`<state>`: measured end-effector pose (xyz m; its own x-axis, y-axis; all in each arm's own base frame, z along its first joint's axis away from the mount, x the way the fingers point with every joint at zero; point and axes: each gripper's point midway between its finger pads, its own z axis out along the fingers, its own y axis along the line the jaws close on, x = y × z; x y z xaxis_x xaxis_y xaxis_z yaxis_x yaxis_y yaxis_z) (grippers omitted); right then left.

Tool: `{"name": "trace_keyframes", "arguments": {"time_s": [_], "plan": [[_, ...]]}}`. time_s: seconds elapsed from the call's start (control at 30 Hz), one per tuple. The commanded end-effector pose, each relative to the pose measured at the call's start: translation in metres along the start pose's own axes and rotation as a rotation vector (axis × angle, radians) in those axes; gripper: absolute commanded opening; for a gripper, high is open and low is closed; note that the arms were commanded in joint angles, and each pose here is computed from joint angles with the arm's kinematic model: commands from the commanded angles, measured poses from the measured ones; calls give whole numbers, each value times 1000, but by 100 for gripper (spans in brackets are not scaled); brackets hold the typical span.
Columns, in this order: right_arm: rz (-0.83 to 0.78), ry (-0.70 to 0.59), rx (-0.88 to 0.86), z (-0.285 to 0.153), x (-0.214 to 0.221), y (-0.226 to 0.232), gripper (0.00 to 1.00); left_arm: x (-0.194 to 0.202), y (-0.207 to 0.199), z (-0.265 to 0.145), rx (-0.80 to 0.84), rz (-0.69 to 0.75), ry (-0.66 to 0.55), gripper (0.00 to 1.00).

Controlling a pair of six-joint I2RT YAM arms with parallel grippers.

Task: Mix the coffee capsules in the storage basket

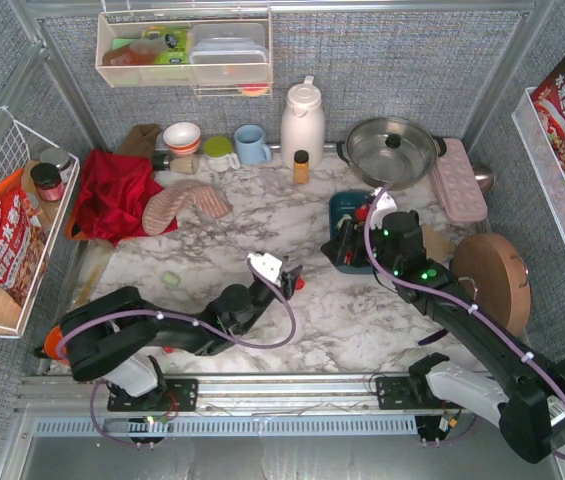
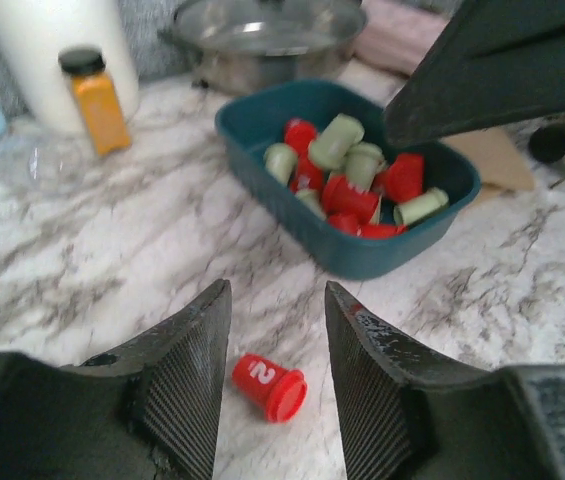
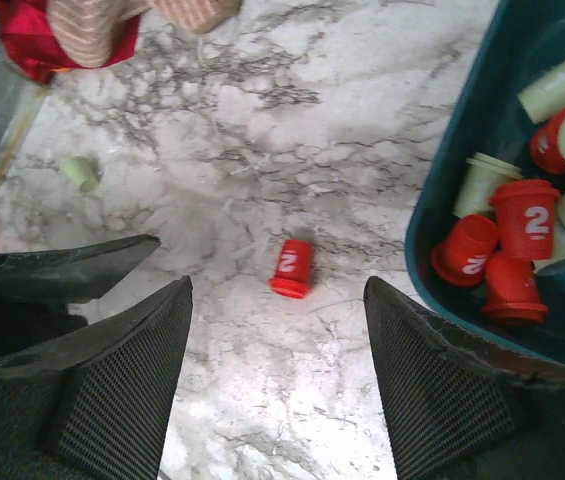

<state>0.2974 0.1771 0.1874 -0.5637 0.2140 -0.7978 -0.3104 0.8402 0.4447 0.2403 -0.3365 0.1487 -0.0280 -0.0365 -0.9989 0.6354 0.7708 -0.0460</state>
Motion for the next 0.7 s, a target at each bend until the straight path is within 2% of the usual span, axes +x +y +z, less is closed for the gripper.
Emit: {"name": "trace_keyframes", "arguments": {"time_s": [0.0, 0.07, 0.1, 0.17, 0.27, 0.37, 0.5, 0.67], "plan": [[1, -43, -109, -7, -12, 23, 74, -66, -11, 2, 63, -7, -307, 51], [-4, -45, -55, -8, -12, 14, 74, -58, -3, 8, 5, -42, -250, 60], [-7, -46, -21, -8, -12, 8, 74, -49, 2, 12, -43, -66, -186, 67], [-9, -45, 46, -7, -11, -5, 74, -30, 17, 18, -166, -91, -26, 73], [-2, -38, 138, -7, -8, -22, 74, -4, 35, 21, -316, -122, 249, 75], [3, -33, 195, -7, -6, -33, 75, 18, 42, 14, -390, -136, 429, 76], [0, -20, 210, -3, -2, -37, 74, 34, 44, -1, -412, -151, 525, 76], [-9, 35, 153, 13, 10, -31, 74, 18, 56, -15, -462, -195, 498, 76]]}}
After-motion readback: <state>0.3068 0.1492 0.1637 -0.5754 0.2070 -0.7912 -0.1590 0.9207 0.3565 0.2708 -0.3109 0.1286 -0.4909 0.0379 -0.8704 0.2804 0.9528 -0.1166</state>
